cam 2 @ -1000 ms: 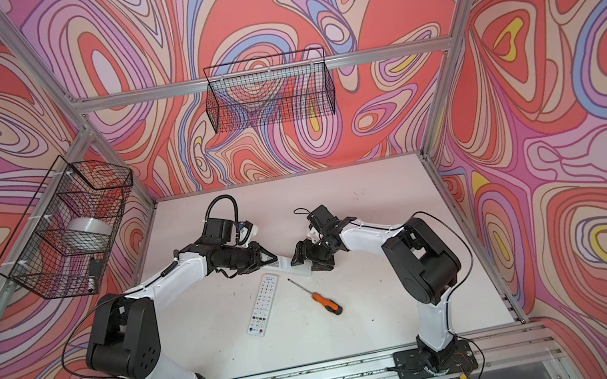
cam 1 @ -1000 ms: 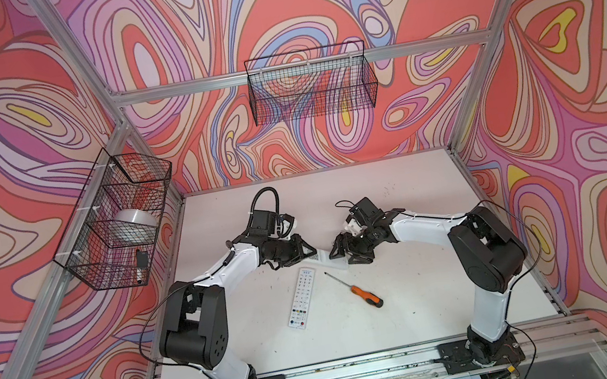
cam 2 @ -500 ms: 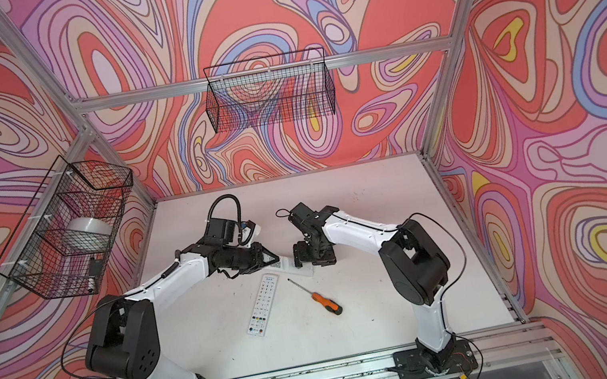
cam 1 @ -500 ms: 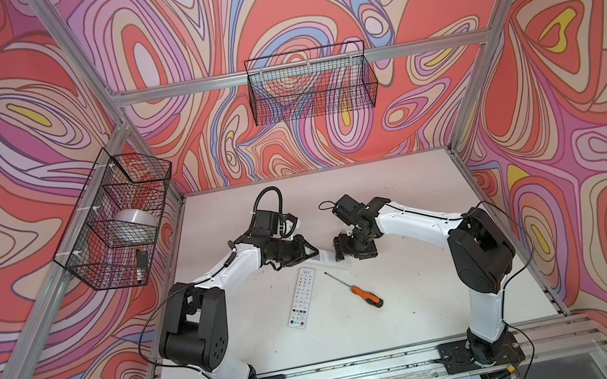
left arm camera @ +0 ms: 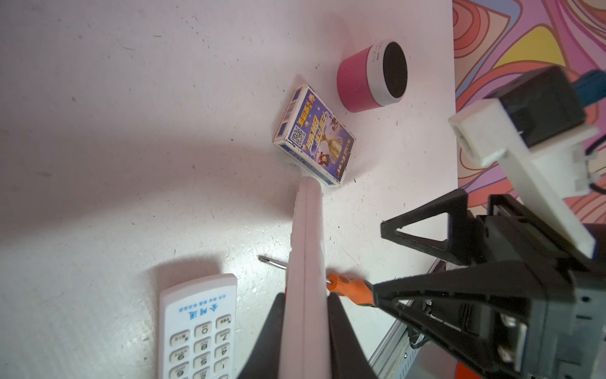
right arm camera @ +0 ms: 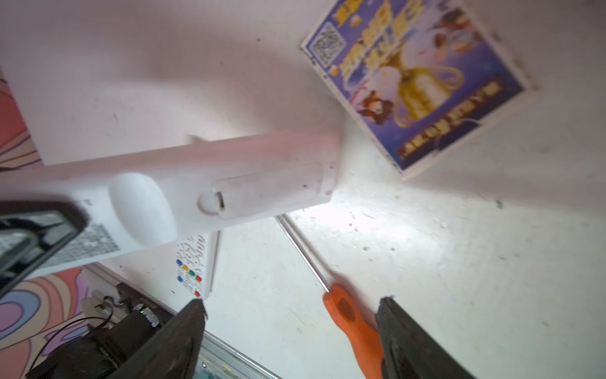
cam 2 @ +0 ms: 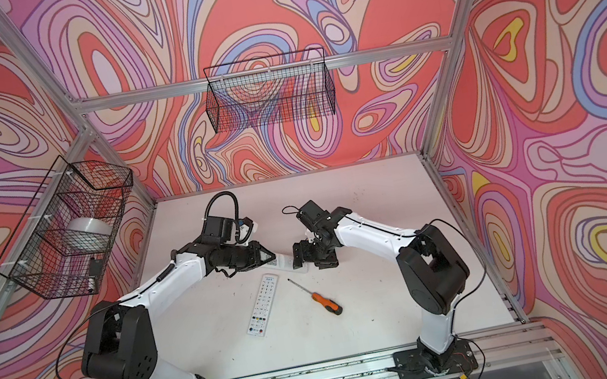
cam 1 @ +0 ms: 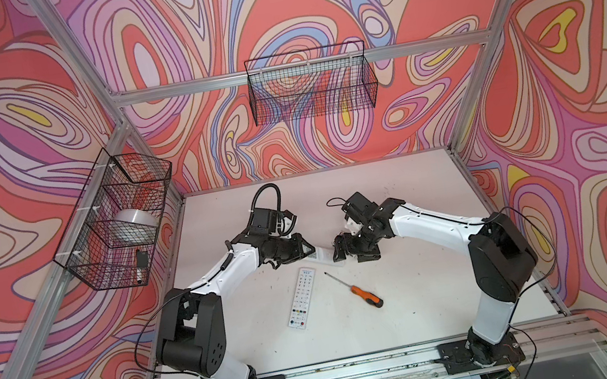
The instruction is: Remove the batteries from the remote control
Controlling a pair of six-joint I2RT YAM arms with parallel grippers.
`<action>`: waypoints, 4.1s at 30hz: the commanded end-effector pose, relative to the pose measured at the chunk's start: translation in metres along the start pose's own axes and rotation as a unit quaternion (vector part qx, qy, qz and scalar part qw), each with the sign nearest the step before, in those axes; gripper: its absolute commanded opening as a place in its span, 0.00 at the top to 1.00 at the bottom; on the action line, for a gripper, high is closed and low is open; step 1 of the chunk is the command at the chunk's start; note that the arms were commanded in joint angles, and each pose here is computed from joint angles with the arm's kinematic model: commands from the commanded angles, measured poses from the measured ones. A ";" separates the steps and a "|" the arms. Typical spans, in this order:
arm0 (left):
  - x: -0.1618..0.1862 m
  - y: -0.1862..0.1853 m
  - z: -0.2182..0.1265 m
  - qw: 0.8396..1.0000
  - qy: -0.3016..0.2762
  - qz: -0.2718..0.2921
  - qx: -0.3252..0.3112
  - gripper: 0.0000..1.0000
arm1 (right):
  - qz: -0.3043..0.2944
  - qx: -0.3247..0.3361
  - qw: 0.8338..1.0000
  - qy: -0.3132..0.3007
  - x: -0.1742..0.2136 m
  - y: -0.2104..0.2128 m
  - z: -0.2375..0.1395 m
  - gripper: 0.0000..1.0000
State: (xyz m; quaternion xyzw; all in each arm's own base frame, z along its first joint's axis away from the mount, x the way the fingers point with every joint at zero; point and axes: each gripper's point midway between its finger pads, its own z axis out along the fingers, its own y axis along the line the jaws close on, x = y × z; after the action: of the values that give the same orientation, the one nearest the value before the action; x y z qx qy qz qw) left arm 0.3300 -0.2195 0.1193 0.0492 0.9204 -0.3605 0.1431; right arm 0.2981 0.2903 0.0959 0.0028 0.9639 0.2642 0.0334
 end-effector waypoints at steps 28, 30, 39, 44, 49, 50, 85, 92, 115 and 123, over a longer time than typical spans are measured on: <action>0.019 0.023 0.006 0.998 0.038 -0.006 -0.040 1.00 | 0.065 -0.065 0.995 -0.028 -0.025 -0.009 0.038 0.36; 0.020 0.023 0.006 0.998 0.039 -0.007 -0.040 1.00 | 0.067 -0.065 0.995 -0.031 -0.026 -0.010 0.037 0.40; 0.021 0.023 0.006 0.998 0.040 -0.008 -0.040 1.00 | 0.069 -0.071 0.994 -0.040 -0.029 -0.011 0.035 0.44; 0.020 0.023 0.005 0.998 0.039 -0.009 -0.038 1.00 | 0.061 -0.084 0.994 -0.038 -0.031 -0.005 0.036 0.44; 0.021 0.023 0.005 0.998 0.040 -0.010 -0.039 1.00 | 0.048 -0.114 0.992 -0.038 -0.034 0.008 0.033 0.42; 0.021 0.023 0.005 0.998 0.040 -0.010 -0.039 1.00 | 0.046 -0.118 0.991 -0.040 -0.034 0.010 0.031 0.41; 0.012 0.019 0.009 0.998 0.039 -0.019 -0.036 1.00 | 0.001 -0.036 0.999 -0.011 -0.031 -0.004 0.047 0.42; 0.005 0.010 0.002 0.999 0.028 0.000 -0.042 1.00 | -0.007 0.123 0.992 0.004 -0.025 -0.036 0.036 0.42; 0.006 0.010 -0.007 0.997 0.019 0.034 -0.069 1.00 | -0.012 -0.040 0.998 -0.038 -0.025 0.023 0.005 0.35; 0.010 0.009 -0.005 0.997 0.029 0.030 -0.060 1.00 | 0.002 -0.064 0.997 -0.042 -0.036 0.024 0.026 0.31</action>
State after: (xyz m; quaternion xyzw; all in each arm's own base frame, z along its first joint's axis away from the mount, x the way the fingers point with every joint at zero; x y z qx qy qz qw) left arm 0.3321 -0.2182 0.1302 0.0827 0.9314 -0.3188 0.1553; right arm 0.3265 0.3148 0.0891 0.0076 0.9520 0.2987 0.0666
